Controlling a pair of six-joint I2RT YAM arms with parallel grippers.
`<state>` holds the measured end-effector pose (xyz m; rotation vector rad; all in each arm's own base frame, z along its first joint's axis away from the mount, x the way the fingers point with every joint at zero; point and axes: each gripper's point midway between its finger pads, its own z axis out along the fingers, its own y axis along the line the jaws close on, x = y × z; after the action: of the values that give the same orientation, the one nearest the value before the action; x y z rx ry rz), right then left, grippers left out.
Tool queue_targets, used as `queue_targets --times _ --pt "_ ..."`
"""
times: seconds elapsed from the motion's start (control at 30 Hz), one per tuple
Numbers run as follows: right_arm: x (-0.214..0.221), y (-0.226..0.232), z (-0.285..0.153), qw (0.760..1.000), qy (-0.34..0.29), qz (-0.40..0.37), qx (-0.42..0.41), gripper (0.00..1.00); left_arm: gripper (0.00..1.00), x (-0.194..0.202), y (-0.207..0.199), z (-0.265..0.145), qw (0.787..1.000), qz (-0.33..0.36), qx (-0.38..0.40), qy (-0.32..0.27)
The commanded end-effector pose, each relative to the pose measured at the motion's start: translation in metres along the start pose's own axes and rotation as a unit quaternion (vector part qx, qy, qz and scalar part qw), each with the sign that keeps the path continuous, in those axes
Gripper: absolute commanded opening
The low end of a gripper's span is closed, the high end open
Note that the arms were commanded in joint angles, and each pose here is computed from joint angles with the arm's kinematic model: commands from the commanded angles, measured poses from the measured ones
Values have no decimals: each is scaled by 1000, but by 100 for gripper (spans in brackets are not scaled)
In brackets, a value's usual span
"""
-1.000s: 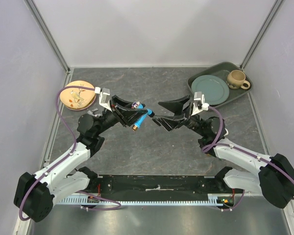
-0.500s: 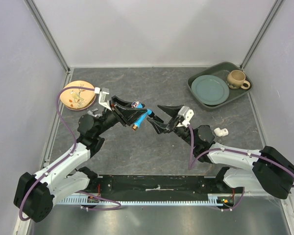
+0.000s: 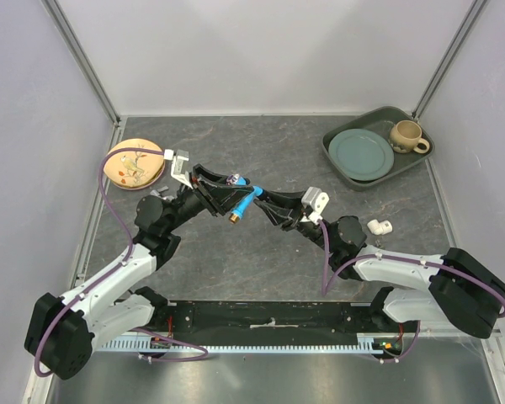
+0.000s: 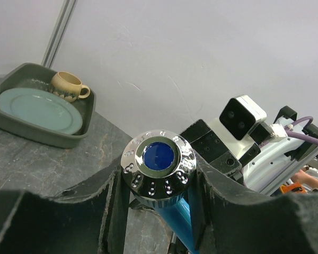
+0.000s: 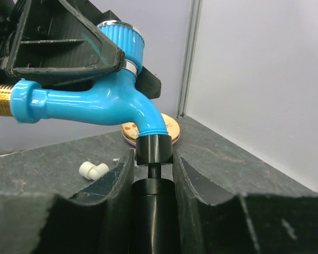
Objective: Install the water faucets
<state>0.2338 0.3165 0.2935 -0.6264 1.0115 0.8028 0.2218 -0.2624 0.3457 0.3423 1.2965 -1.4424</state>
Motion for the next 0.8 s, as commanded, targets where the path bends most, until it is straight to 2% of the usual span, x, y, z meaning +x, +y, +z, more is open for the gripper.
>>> queue_targets --times 0.0,0.07,0.1,0.13,0.2,0.23,0.3,0.33,0.43,0.63,0.77 --pt "-31 3 7 999 -49 -6 -11 29 2 -14 -17 3 999 3 32 -21" --pt "-35 2 6 999 -53 -2 -8 15 2 -14 -18 4 999 4 33 -18" --pt "-37 1 5 998 -55 0 -6 2 2 -12 -17 4 999 2 32 -11" --pt "-37 1 5 998 -55 4 -5 0 2 -11 -17 5 999 3 32 -6" --pt "-41 -1 3 998 -55 3 0 0 2 -12 -19 7 999 15 32 6" --pt "-37 -3 2 999 -44 -4 3 0 15 -6 -12 7 1000 7 14 23" --pt "-41 -7 -1 999 -43 -13 14 0 35 -15 -13 10 999 25 3 26" --pt "-36 -9 -2 999 -30 -19 17 0 52 -6 -4 9 998 13 -23 50" --pt "-34 -12 -4 999 -10 -39 23 0 71 -13 -4 9 997 23 -42 60" --pt "-34 -17 -7 997 4 -65 30 0 85 -5 -8 6 991 -17 -66 117" --pt "-37 -16 -7 998 -1 -61 28 0 88 5 1 3 985 -22 -89 146"
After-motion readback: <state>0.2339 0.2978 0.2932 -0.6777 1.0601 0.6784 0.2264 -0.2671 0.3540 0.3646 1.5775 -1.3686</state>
